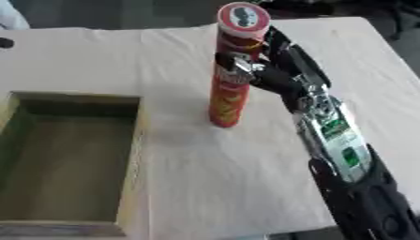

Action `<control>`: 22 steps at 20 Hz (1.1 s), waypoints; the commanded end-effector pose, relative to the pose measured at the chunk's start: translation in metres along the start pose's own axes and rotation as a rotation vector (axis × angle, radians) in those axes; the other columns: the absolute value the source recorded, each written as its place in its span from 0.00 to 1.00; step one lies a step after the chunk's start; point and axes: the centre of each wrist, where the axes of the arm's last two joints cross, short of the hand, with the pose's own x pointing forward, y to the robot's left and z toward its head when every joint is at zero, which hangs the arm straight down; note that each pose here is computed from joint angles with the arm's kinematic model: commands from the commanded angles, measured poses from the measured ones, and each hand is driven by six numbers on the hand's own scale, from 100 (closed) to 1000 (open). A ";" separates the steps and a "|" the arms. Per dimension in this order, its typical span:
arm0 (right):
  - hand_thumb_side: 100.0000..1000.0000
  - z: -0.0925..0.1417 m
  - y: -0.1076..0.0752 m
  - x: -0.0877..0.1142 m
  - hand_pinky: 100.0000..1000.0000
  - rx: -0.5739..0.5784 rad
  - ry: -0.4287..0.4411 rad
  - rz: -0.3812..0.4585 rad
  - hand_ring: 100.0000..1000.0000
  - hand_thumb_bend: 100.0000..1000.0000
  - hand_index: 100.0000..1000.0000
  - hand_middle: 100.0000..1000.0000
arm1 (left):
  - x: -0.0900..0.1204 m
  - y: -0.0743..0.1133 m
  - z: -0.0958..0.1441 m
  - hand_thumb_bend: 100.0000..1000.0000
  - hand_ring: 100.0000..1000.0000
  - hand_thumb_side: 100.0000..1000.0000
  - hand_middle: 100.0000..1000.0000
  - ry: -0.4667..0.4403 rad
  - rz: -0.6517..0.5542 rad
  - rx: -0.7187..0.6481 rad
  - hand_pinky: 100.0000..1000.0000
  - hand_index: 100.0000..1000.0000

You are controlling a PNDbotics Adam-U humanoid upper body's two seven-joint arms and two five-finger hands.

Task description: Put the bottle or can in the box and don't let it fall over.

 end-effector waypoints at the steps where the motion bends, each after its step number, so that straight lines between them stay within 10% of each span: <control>1: 0.27 -0.004 -0.003 0.003 0.96 -0.005 -0.022 0.007 0.99 0.71 1.00 1.00 | 0.004 0.004 -0.004 0.00 0.95 0.58 0.87 -0.025 -0.011 0.011 0.65 0.73; 22: 0.26 -0.020 -0.005 -0.009 0.96 -0.005 -0.009 -0.006 0.94 0.69 1.00 1.00 | -0.014 0.008 -0.008 0.00 0.96 0.61 0.86 0.007 0.003 0.033 0.65 0.71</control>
